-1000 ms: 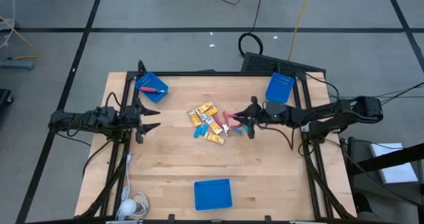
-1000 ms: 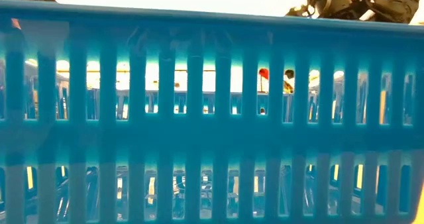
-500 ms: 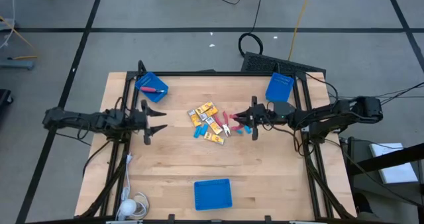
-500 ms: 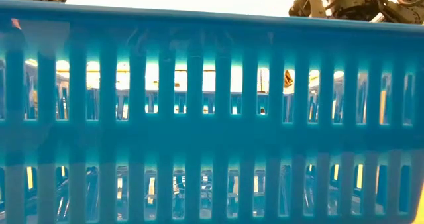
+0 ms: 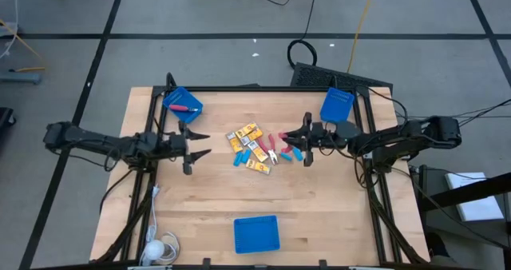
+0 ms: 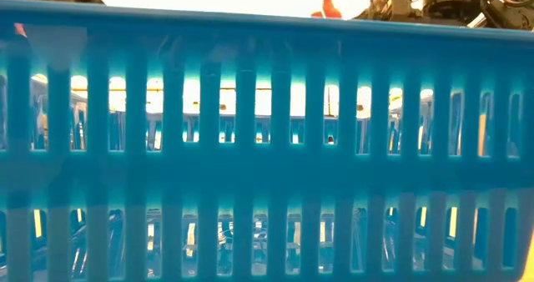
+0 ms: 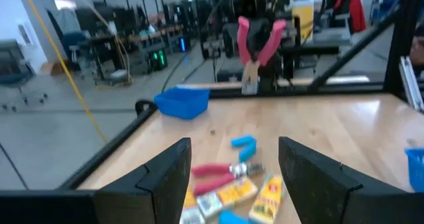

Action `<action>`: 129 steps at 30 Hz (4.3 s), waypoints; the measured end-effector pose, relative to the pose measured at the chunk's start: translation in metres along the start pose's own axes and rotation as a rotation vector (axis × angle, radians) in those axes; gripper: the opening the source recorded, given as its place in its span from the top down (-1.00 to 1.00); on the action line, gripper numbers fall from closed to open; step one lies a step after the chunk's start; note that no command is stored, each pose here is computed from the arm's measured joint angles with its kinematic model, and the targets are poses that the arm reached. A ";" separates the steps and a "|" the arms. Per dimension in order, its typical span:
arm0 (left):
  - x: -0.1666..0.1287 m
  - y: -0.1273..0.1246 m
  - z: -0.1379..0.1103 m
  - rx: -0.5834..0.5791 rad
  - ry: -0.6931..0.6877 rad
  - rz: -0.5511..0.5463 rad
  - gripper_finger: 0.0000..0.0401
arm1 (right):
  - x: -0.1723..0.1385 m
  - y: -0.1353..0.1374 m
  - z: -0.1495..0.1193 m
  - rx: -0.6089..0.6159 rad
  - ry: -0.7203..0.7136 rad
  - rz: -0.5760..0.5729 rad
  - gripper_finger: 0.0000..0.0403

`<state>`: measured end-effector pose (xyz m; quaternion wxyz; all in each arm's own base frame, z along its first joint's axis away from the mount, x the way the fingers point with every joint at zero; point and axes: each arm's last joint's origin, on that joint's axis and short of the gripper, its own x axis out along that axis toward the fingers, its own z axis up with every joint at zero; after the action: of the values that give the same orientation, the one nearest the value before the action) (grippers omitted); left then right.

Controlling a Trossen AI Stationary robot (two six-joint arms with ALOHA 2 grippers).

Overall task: Pick & Place School Supplies
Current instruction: Put the pink ticket punch into the left blue bin

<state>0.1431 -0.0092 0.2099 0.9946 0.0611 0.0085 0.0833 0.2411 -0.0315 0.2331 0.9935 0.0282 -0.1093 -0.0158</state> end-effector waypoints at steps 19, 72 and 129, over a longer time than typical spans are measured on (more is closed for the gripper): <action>0.041 -0.005 -0.002 0.023 -0.185 -0.039 -0.15 | 0.047 -0.006 0.000 -0.034 -0.106 -0.019 0.80; 0.179 -0.027 0.022 0.061 -0.179 -0.102 -0.15 | 0.067 0.002 -0.001 -0.017 -0.110 -0.011 0.80; 0.190 -0.019 0.029 0.057 -0.150 -0.114 0.75 | 0.067 0.000 -0.004 -0.012 -0.083 -0.051 0.76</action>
<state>0.3348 0.0002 0.2347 0.9934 0.0947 -0.0602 0.0217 0.3073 -0.0337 0.2440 0.9875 0.0246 -0.1498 -0.0428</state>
